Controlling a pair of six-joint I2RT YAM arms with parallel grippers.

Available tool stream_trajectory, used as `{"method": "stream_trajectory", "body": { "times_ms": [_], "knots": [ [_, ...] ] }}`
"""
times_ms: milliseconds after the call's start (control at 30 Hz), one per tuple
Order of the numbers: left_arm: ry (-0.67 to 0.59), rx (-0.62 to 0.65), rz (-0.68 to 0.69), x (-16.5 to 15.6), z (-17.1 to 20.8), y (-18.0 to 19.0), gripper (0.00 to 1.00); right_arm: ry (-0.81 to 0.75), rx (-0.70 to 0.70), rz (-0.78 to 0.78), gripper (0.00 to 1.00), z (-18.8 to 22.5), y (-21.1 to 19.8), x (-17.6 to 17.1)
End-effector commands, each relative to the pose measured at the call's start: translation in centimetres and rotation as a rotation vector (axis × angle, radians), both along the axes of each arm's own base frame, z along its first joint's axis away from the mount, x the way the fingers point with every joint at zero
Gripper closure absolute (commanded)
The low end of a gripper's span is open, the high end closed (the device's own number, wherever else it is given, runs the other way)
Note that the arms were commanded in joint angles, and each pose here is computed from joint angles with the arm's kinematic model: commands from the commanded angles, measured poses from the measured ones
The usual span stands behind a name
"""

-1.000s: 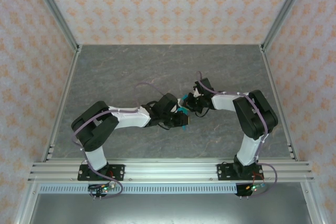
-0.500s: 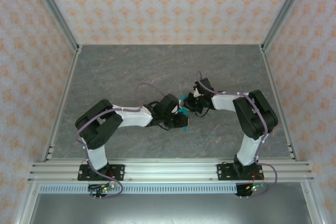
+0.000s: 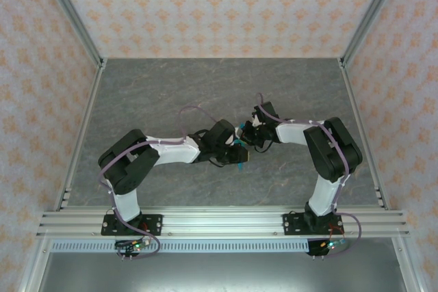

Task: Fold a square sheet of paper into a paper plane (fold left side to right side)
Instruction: Fold the wing for the fifth time at the center of the table.

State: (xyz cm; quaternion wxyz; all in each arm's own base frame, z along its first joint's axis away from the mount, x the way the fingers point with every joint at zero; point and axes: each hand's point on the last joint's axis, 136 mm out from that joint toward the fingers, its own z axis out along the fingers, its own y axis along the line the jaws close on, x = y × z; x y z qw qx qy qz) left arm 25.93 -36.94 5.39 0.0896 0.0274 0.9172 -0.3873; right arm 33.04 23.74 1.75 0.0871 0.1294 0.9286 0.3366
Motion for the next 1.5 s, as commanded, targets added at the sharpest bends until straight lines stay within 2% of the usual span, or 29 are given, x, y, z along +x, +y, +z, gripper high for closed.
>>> {"method": "stream_trajectory", "body": {
  "times_ms": [0, 633, 1467],
  "knots": [
    [-0.024, -0.016, -0.019, 0.4, 1.2, -0.7, 0.8, 0.147, -0.156, -0.022, 0.91, -4.8, -2.7, -2.9],
    [-0.009, 0.113, -0.001, 0.2, -2.4, 1.3, 0.81, 0.15, -0.163, -0.018, 0.91, -4.9, -2.8, -3.1],
    [0.032, 0.148, 0.012, -0.5, -4.9, 2.2, 0.82, 0.147, -0.155, -0.015, 0.91, -4.7, -2.7, -2.9]
  ]
}}
